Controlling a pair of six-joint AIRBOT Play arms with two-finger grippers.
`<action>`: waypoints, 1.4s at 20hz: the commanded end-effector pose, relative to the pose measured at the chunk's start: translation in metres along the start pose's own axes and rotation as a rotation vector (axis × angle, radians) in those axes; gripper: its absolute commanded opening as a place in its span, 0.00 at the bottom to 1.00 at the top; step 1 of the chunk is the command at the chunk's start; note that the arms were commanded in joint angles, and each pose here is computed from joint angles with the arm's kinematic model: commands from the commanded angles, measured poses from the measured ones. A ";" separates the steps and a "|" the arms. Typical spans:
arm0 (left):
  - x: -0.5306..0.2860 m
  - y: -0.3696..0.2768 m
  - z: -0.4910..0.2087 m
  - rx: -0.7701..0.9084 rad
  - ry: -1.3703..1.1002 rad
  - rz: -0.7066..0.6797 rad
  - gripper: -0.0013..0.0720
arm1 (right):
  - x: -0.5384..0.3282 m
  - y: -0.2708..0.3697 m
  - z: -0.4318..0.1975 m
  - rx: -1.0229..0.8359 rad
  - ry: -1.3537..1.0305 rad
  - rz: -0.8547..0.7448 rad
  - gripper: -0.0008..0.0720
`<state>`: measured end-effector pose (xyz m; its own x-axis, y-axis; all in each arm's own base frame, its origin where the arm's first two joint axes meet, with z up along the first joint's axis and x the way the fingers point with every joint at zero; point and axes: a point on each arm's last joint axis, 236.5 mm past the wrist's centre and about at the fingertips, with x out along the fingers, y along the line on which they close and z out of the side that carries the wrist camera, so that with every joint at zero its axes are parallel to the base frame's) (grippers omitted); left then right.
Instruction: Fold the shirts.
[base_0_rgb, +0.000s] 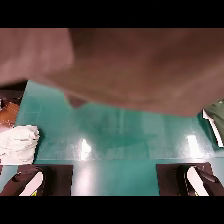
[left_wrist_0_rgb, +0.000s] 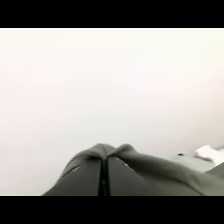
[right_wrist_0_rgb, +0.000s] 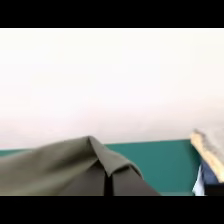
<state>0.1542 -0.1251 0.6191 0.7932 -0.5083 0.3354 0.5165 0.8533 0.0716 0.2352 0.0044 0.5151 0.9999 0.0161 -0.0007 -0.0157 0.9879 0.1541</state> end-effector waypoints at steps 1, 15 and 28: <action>0.001 -0.012 -0.001 -0.039 0.000 -0.060 0.05 | -0.003 -0.011 -0.011 -0.040 0.125 -0.061 0.04; 0.063 0.130 -0.541 -0.895 1.141 0.010 0.05 | 0.172 -0.115 -0.415 0.152 1.331 -0.180 0.04; 0.112 0.213 -0.610 -0.725 0.906 0.163 0.05 | 0.304 -0.097 -0.445 0.112 0.964 -0.163 0.04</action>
<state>0.5488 -0.0745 0.1052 0.6565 -0.5570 -0.5087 0.1978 0.7779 -0.5965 0.5334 -0.0189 0.0578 0.5407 0.0534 -0.8395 0.1772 0.9684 0.1757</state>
